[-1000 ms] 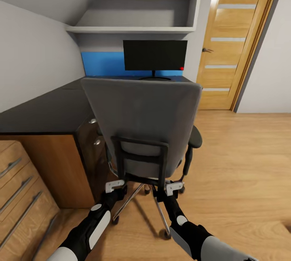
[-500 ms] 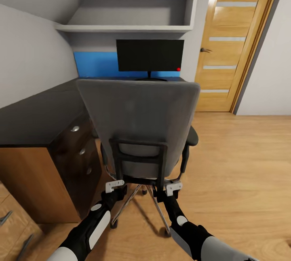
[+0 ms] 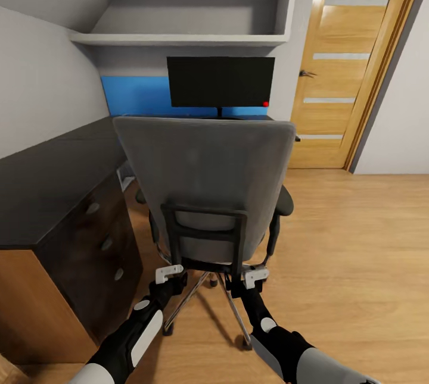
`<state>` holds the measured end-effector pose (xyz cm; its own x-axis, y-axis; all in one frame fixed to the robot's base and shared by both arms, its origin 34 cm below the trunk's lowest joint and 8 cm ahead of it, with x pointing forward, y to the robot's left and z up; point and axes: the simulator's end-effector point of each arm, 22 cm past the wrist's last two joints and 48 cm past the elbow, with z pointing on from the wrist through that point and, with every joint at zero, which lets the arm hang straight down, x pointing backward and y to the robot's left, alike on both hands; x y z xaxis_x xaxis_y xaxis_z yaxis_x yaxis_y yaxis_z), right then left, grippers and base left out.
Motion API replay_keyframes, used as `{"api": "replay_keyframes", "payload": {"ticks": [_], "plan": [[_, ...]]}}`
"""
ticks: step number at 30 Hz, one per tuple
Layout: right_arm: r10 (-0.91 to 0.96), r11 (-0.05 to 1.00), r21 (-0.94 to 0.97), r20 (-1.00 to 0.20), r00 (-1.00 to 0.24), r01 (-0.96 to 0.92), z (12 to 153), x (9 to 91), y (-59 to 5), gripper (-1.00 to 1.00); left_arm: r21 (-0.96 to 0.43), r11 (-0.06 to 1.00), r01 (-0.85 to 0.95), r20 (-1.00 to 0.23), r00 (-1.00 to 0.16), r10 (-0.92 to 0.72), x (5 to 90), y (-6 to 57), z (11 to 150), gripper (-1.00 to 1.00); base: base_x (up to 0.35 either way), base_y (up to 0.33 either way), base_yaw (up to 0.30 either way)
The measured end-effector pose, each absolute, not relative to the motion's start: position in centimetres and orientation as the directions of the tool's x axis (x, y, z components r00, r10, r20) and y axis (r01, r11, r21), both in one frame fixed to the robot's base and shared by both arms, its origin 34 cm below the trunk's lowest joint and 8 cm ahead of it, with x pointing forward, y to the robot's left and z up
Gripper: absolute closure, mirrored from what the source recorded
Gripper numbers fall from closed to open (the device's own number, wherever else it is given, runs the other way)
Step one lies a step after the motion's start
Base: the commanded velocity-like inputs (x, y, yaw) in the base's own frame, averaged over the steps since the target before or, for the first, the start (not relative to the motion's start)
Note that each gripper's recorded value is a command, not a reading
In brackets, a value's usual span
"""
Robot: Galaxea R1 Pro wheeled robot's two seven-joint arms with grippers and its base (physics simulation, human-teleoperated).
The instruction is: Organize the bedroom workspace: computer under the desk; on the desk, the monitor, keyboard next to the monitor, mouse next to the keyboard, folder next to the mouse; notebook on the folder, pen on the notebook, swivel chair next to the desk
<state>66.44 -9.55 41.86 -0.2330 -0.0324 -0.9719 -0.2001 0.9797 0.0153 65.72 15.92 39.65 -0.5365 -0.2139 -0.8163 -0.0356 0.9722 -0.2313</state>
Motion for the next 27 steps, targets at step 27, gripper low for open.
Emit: {"api": "replay_keyframes", "payload": {"ticks": [27], "plan": [[-0.034,0.979,0.014,-0.972,-0.233,-0.204,41.86,66.42,-9.47,-1.00,-0.232,0.972,-0.036,-0.816,-0.537,-0.215,65.72,15.97,39.64,-1.00,0.331,0.000,0.000]]}}
